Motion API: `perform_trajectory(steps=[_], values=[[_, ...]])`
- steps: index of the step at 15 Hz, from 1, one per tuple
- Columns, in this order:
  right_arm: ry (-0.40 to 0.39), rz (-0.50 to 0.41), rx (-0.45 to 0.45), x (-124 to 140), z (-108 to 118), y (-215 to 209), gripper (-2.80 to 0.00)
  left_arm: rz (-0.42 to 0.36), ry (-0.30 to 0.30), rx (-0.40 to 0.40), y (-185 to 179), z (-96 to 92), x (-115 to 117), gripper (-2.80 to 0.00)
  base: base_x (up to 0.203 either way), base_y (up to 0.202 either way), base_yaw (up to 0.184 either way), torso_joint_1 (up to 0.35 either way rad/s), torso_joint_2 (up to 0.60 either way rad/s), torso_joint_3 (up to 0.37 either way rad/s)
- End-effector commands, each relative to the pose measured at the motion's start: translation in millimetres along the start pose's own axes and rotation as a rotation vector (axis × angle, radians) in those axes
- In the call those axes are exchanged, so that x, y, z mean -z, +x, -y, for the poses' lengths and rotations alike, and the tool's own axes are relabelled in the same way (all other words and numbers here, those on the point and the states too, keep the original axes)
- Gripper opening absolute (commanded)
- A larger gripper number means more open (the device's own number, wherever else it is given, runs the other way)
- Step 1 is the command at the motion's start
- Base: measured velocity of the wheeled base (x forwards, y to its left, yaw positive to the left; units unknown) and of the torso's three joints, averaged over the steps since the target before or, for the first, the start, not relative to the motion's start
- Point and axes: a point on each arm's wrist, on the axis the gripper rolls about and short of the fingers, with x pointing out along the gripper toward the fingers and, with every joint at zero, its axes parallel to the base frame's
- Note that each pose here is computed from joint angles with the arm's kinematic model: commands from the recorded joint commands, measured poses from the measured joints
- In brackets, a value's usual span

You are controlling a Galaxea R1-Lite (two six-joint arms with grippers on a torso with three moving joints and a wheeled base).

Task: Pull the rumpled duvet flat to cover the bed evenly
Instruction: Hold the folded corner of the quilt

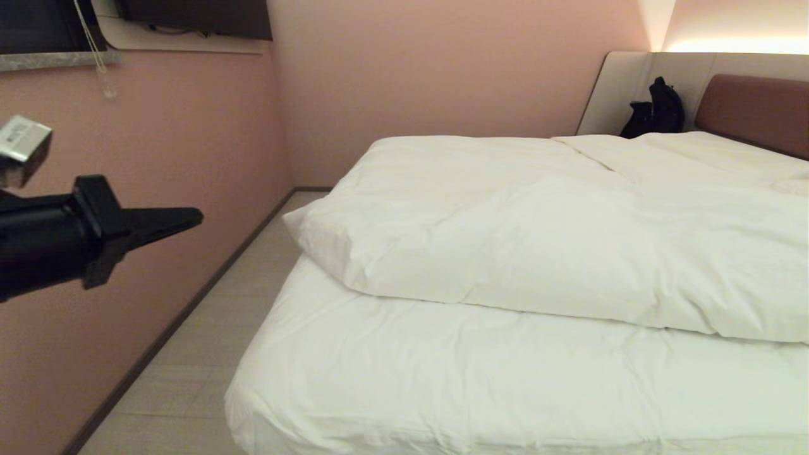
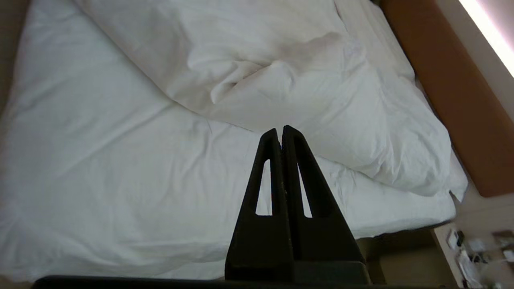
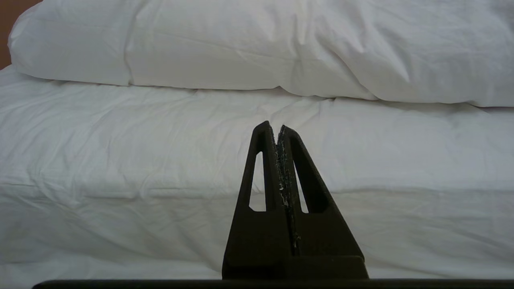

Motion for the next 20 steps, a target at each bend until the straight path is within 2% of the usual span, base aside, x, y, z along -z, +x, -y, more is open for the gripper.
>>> perform_trajectory(steps=[1,3,5,7,9,12,15,17,20], values=[[0.0,-0.001,0.0,-0.1,0.0,0.1,-2.8,-0.098,-0.063,-0.039,50.2,-29.6,-3.1,-2.8,0.0,0.0,0.0,0.0,0.0,0.0],[-0.001,-0.001,0.0,-0.1,0.0,0.1,-2.8,-0.14,-0.071,0.0,81.9,-38.5,-8.1,-2.8,0.0,0.0,0.0,0.0,0.0,0.0],[-0.001,-0.001,0.0,-0.1,0.0,0.1,-2.8,-0.19,-0.077,0.032,112.6,-46.0,-3.6,-2.8,0.0,0.0,0.0,0.0,0.0,0.0],[-0.001,-0.001,0.0,-0.1,0.0,0.1,-2.8,-0.2,-0.06,0.066,140.9,-55.8,3.0,-2.8,0.0,0.0,0.0,0.0,0.0,0.0],[-0.001,-0.001,0.0,-0.1,0.0,0.1,-2.8,-0.181,-0.02,0.127,168.9,-66.1,7.6,-2.8,0.0,0.0,0.0,0.0,0.0,0.0],[-0.001,-0.001,0.0,-0.1,0.0,0.1,-2.8,-0.216,0.038,0.258,197.2,-74.1,6.3,-2.8,0.0,0.0,0.0,0.0,0.0,0.0],[-0.001,-0.001,0.0,-0.1,0.0,0.1,-2.8,-0.246,0.064,0.286,225.0,-79.2,14.3,-2.8,0.0,0.0,0.0,0.0,0.0,0.0],[-0.001,-0.001,0.0,-0.1,0.0,0.1,-2.8,-0.272,0.109,0.298,240.7,-84.0,25.9,-2.8,0.0,0.0,0.0,0.0,0.0,0.0],[-0.001,-0.001,0.0,-0.1,0.0,0.1,-2.8,-0.316,0.172,0.319,250.5,-74.4,37.7,-2.8,0.0,0.0,0.0,0.0,0.0,0.0]])
